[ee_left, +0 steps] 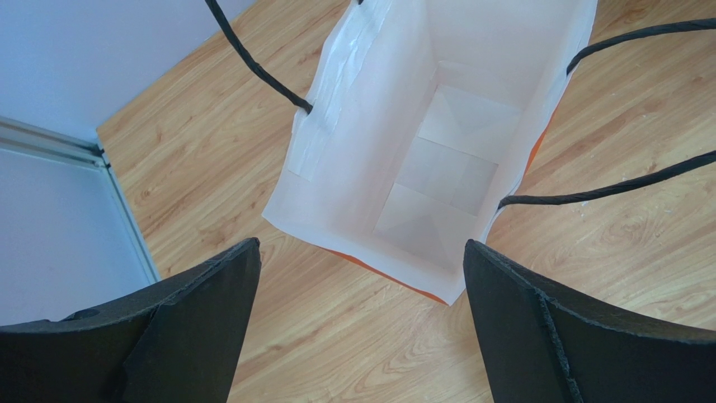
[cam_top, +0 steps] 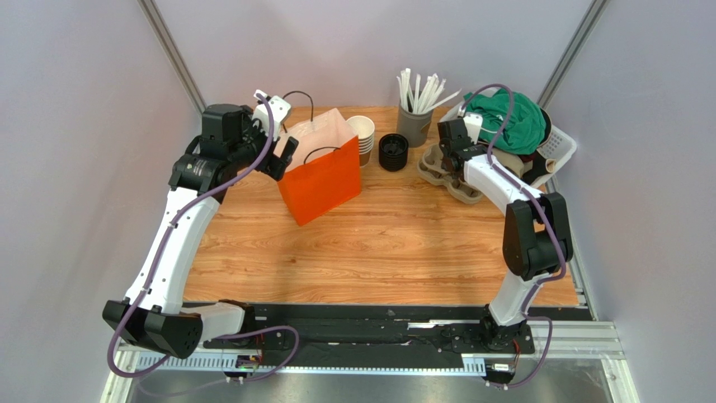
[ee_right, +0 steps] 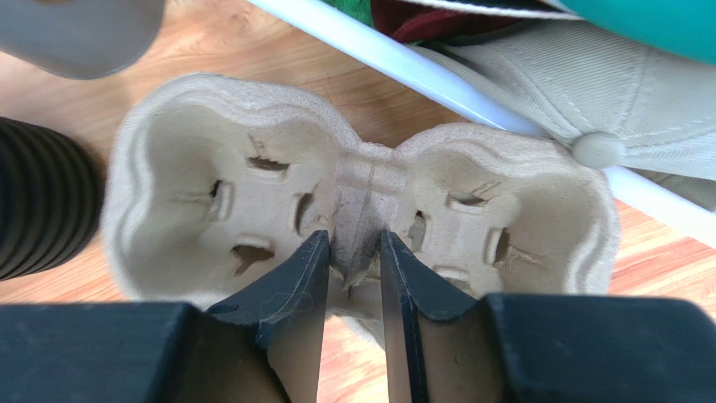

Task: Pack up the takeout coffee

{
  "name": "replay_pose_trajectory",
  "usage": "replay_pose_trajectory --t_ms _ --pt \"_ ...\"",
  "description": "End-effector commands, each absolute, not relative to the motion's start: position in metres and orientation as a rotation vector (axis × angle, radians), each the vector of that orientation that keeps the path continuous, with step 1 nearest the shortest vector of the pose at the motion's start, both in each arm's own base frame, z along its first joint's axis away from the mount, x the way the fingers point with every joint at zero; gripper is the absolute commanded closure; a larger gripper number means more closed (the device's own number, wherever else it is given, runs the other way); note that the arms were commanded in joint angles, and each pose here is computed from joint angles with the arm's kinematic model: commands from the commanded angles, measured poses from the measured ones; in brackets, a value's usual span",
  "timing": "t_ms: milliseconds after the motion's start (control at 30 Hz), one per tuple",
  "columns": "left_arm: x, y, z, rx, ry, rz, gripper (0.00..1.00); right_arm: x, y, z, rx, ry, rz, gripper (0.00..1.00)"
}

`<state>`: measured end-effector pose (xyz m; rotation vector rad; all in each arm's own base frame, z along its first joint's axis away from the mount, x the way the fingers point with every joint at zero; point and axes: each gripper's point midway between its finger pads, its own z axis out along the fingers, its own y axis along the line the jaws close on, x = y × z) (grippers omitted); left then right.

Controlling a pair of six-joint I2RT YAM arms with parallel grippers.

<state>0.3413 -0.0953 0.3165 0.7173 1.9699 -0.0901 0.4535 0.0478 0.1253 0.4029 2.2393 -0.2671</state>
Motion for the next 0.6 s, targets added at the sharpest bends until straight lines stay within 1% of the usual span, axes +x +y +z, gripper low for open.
replay_pose_trajectory --t_ms 0,67,233,333,567 --pt "0.339 -0.096 0.333 0.689 1.908 -0.104 0.01 0.474 0.047 0.151 0.432 2.145 -0.268 0.69" --pt "0.339 -0.097 0.334 0.688 1.907 -0.106 0.01 0.475 0.05 0.16 0.421 2.13 -0.243 0.71" --pt "0.341 -0.098 0.335 0.686 1.911 -0.115 0.01 0.471 0.062 0.197 0.353 2.05 -0.182 0.72" --pt "0.341 -0.099 0.333 0.685 1.914 -0.121 0.01 0.467 0.067 0.206 0.331 2.035 -0.168 0.72" --pt "0.337 -0.098 0.334 0.685 1.909 -0.124 0.01 0.461 0.066 0.192 0.33 2.074 -0.189 0.73"
